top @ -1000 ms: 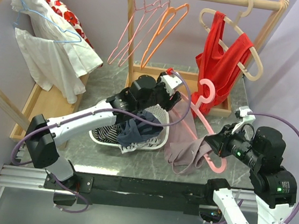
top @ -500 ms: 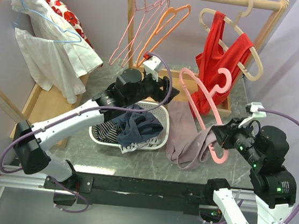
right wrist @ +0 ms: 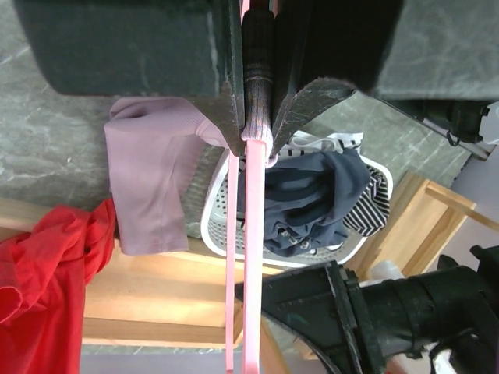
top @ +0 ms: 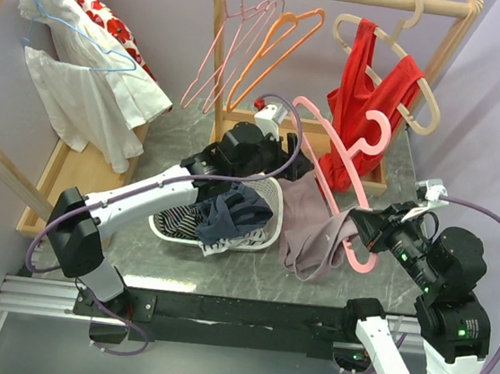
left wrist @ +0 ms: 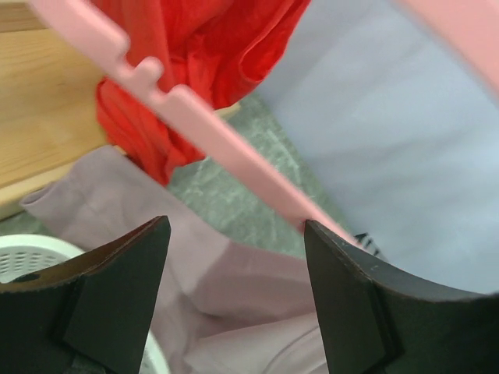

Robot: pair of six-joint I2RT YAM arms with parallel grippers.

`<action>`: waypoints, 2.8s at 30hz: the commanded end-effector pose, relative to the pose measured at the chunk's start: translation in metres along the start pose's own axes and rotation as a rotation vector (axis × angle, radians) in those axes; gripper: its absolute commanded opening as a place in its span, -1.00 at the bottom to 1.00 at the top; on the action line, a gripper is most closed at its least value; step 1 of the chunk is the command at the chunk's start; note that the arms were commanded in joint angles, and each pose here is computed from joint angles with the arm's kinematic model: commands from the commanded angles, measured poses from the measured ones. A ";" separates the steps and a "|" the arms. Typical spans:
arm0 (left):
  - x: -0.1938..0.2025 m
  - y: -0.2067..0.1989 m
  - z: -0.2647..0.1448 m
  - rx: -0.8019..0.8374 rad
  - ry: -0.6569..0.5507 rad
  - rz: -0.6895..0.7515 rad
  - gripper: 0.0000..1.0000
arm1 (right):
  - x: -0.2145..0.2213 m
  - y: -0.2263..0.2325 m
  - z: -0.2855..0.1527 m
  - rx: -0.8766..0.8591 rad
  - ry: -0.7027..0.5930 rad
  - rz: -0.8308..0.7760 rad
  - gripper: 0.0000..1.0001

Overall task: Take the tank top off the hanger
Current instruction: Remove the tank top from the hanger, then place the hanger at the clothesline.

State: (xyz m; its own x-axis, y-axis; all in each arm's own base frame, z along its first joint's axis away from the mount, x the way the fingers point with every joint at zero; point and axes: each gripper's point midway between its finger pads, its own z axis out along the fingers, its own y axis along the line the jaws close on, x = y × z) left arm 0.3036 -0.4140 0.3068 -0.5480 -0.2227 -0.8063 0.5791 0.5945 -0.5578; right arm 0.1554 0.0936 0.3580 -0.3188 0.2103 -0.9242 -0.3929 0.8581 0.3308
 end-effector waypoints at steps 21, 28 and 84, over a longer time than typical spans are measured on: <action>-0.013 -0.032 0.017 0.119 -0.075 -0.173 0.18 | -0.022 0.030 -0.008 -0.158 -0.132 -0.036 -1.00; -0.017 -0.037 0.019 0.129 -0.085 -0.154 -0.44 | -0.020 0.032 -0.006 -0.176 -0.123 -0.037 -1.00; 0.010 -0.003 -0.006 0.037 -0.033 0.115 0.81 | -0.056 -0.013 0.015 0.095 -0.151 -0.019 -1.00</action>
State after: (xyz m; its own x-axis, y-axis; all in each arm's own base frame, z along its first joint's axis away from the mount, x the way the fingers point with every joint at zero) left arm 0.3001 -0.4315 0.2904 -0.5489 -0.2164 -0.8074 0.6012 0.5689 -0.5612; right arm 0.1805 0.0961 0.3799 -0.2625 0.2486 -0.9324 -0.3944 0.8542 0.3388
